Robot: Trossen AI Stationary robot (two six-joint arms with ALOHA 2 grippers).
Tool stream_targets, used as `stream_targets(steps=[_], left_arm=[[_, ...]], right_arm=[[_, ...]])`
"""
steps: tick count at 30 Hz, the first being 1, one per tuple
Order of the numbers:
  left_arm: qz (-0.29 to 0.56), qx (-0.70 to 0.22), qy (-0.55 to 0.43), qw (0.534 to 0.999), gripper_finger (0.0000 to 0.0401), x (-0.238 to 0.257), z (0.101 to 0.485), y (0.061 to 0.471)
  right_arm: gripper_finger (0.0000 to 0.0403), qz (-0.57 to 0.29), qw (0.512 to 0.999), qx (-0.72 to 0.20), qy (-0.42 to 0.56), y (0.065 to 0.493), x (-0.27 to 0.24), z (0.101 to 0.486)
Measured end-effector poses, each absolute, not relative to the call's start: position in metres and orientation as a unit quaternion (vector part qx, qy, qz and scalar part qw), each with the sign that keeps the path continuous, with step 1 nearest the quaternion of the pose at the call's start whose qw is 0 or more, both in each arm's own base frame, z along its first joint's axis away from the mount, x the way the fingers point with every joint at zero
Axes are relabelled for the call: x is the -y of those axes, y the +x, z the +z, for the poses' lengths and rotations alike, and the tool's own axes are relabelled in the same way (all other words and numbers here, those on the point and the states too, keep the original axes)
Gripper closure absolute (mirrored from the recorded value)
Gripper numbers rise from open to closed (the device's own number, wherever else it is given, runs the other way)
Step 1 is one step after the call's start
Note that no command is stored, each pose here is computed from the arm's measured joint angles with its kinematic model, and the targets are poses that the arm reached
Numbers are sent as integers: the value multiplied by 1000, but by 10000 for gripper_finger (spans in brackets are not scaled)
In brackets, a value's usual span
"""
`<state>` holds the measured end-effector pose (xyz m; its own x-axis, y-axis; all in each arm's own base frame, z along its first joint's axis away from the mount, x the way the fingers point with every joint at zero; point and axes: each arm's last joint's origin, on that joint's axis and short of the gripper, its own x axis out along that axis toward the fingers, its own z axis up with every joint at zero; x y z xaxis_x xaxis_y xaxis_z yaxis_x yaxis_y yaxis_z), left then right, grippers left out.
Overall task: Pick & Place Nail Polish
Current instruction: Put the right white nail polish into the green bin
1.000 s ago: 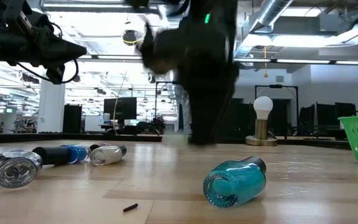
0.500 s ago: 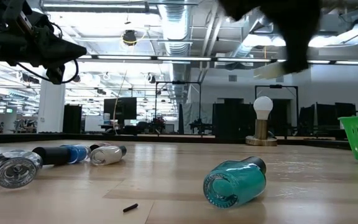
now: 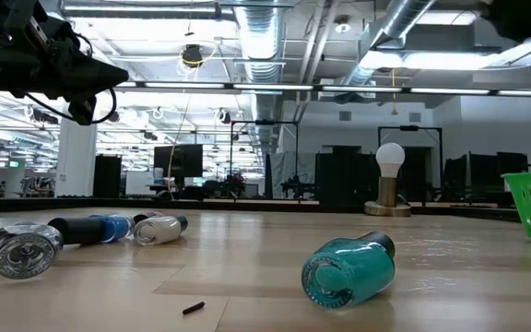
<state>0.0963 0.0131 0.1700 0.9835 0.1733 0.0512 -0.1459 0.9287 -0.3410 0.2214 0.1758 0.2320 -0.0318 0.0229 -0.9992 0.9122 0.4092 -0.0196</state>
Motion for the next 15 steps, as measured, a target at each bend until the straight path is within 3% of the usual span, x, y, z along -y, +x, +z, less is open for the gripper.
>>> stream_targets(steps=[15], left_arm=[[81,40,-170,981,400,-13,170,96]], right_arm=[[361,-418,535,-589,438,203,-162,186]])
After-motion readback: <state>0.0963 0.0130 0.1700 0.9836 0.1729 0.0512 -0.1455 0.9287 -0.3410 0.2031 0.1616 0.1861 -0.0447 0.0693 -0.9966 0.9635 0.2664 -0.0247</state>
